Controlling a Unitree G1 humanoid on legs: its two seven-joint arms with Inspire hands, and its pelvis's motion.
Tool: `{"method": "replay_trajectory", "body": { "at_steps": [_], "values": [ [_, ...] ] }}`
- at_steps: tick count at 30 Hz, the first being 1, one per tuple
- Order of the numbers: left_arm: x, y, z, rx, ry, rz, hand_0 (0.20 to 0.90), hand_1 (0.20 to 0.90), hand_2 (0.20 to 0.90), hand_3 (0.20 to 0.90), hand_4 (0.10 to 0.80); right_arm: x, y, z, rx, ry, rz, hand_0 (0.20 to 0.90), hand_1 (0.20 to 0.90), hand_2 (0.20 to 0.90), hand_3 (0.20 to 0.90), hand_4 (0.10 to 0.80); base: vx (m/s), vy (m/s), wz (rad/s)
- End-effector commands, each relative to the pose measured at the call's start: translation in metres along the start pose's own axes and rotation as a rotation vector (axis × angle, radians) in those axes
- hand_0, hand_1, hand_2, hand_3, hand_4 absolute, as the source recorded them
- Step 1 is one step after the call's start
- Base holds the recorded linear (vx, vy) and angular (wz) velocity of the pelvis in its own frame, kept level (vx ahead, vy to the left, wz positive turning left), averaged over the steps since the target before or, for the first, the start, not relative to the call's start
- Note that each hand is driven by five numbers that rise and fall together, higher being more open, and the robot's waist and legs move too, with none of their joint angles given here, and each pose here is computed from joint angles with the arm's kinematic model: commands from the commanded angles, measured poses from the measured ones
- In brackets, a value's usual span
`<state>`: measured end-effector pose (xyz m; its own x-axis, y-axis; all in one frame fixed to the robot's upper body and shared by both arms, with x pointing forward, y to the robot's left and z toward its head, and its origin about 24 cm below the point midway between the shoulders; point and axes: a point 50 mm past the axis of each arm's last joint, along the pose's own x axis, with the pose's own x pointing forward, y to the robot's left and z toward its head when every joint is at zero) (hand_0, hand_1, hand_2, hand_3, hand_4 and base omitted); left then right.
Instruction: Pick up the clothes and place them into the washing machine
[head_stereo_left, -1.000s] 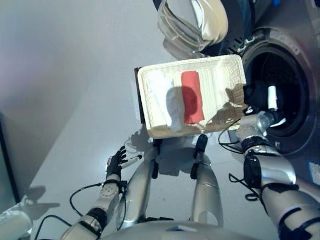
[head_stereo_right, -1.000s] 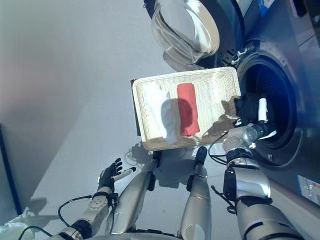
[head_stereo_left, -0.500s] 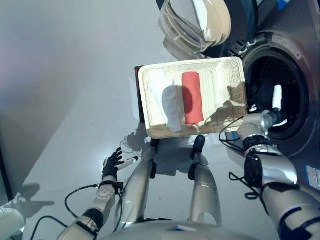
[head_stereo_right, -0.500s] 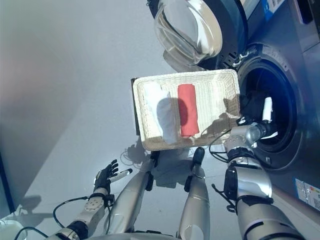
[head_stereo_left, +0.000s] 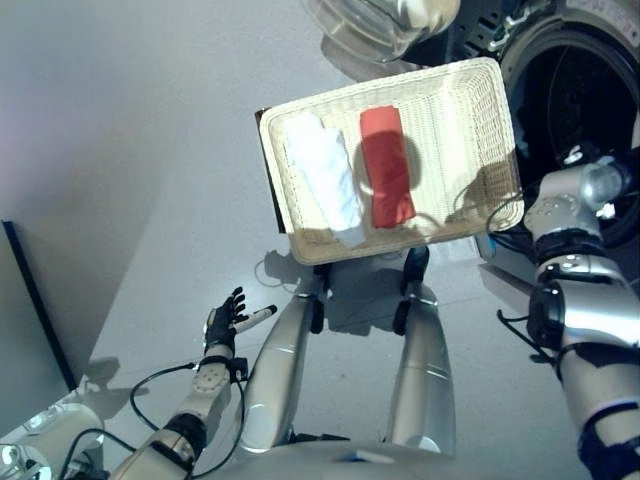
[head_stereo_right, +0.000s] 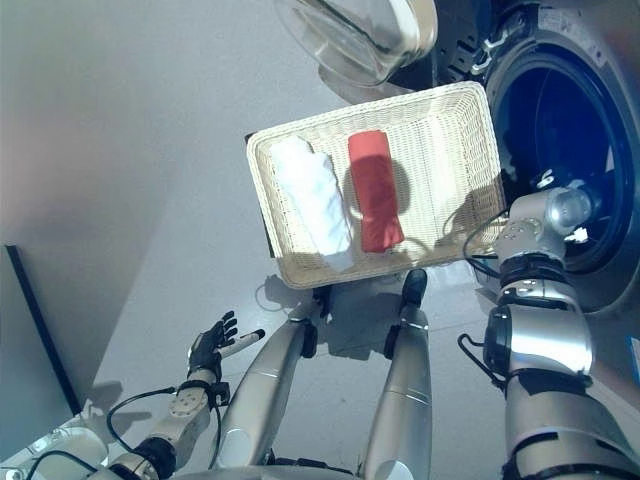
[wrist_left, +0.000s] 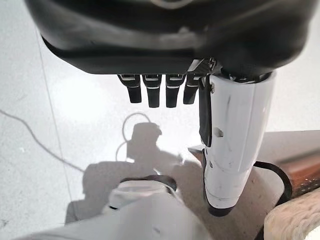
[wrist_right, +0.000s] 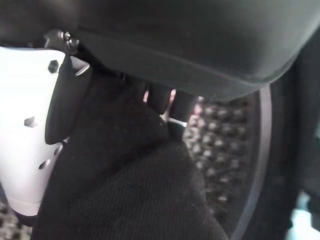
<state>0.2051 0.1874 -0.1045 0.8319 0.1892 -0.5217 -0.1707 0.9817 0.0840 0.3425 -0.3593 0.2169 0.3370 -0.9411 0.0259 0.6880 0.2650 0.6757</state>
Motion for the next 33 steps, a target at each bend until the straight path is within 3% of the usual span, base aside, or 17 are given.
{"method": "replay_trajectory", "body": {
  "at_steps": [1, 13, 15, 22, 33],
  "values": [
    [-0.011, 0.016, -0.02, -0.033, 0.044, 0.099, 0.9, 0.9, 0.9, 0.9, 0.8, 0.013, 0.024, 0.099, 0.121, -0.396, 0.099, 0.2, 0.2, 0.2, 0.2, 0.3, -0.032, -0.035, 0.12],
    [-0.019, 0.018, -0.025, 0.003, 0.031, 0.088, 0.9, 0.9, 0.9, 0.9, 0.8, 0.02, 0.036, 0.173, 0.042, -0.644, 0.005, 0.2, 0.2, 0.2, 0.2, 0.3, -0.007, -0.005, -0.01],
    [-0.02, 0.017, -0.026, 0.021, 0.023, 0.078, 0.9, 0.9, 0.9, 0.9, 0.8, 0.028, 0.032, 0.181, -0.023, -0.646, -0.01, 0.9, 0.9, 0.9, 0.9, 0.8, 0.016, 0.023, 0.04],
    [-0.021, 0.009, -0.031, 0.012, 0.058, 0.046, 0.9, 0.9, 0.9, 0.9, 0.8, 0.045, 0.017, 0.162, -0.102, -0.516, -0.047, 0.9, 0.9, 0.9, 0.9, 0.8, 0.015, -0.002, 0.03],
    [-0.02, 0.013, -0.032, -0.018, 0.073, 0.051, 0.9, 0.9, 0.9, 0.9, 0.8, 0.041, 0.026, 0.127, -0.203, -0.407, 0.003, 0.9, 0.9, 0.9, 0.9, 0.8, -0.004, 0.008, 0.02]
  ]
}}
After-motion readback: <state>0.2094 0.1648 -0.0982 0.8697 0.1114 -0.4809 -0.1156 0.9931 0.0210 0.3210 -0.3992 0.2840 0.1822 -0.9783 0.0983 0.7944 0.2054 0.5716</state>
